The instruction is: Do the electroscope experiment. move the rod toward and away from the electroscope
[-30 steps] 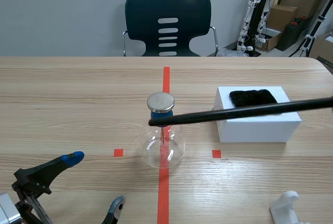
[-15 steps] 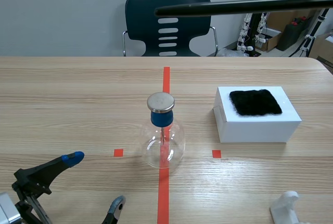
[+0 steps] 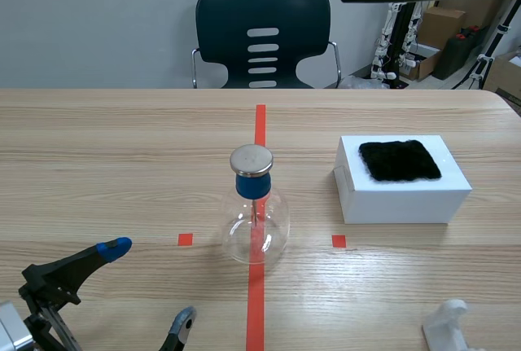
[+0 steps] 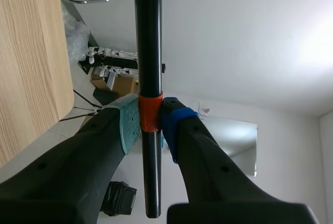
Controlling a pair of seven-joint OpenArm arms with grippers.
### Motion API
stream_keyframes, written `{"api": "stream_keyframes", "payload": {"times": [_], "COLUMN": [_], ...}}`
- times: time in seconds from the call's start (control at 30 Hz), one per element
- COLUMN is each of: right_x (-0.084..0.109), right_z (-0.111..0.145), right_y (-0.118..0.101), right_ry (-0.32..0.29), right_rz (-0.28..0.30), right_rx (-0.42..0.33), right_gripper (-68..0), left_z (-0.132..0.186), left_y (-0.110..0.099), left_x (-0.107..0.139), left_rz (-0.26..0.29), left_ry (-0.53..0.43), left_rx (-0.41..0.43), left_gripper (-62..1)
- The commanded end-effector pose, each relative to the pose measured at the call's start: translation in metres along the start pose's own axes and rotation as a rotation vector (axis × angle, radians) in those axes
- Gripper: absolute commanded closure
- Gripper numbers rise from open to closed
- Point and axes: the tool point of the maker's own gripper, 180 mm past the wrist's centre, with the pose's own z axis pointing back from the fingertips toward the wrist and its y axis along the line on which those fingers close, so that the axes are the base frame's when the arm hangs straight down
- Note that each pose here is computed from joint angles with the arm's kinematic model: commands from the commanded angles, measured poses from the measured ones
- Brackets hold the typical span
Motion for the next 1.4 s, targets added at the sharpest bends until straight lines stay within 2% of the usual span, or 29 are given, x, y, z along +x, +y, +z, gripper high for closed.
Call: {"api": "stream_keyframes", "payload": {"times": [0.0, 0.3, 0.53, 0.8, 1.07, 1.2, 1.37], "right_x": [-0.001, -0.006, 0.012, 0.038, 0.061, 0.068, 0.073], "right_z": [-0.001, -0.003, -0.017, -0.038, -0.05, -0.053, -0.057], "right_y": [-0.013, -0.012, -0.026, -0.027, -0.015, -0.01, 0.008], "right_ry": [-0.003, -0.007, -0.055, -0.077, -0.094, -0.095, -0.101], "right_rz": [0.023, 0.059, 0.173, 0.325, 0.4, 0.426, 0.465], "right_rx": [-0.038, -0.034, -0.11, -0.166, -0.174, -0.178, -0.149], "right_gripper": [-1.7, -1.7, -1.7, -1.7, -1.7, -1.7, -1.7], "left_z": [-0.002, -0.002, -0.002, -0.002, -0.002, -0.002, -0.002], "left_y": [0.0, 0.0, 0.0, 0.0, 0.0, 0.0, 0.0], "left_x": [0.003, 0.001, 0.001, 0.001, 0.001, 0.001, 0.001], "left_rz": [0.0, 0.0, 0.0, 0.0, 0.0, 0.0, 0.0], "left_ry": [-0.008, 0.0, -0.001, -0.001, -0.001, -0.001, -0.001], "left_rx": [0.001, 0.001, 0.001, 0.001, 0.001, 0.001, 0.001], "left_gripper": [-62.3, -62.3, -62.3, -62.3, -62.3, -62.3, -62.3]}}
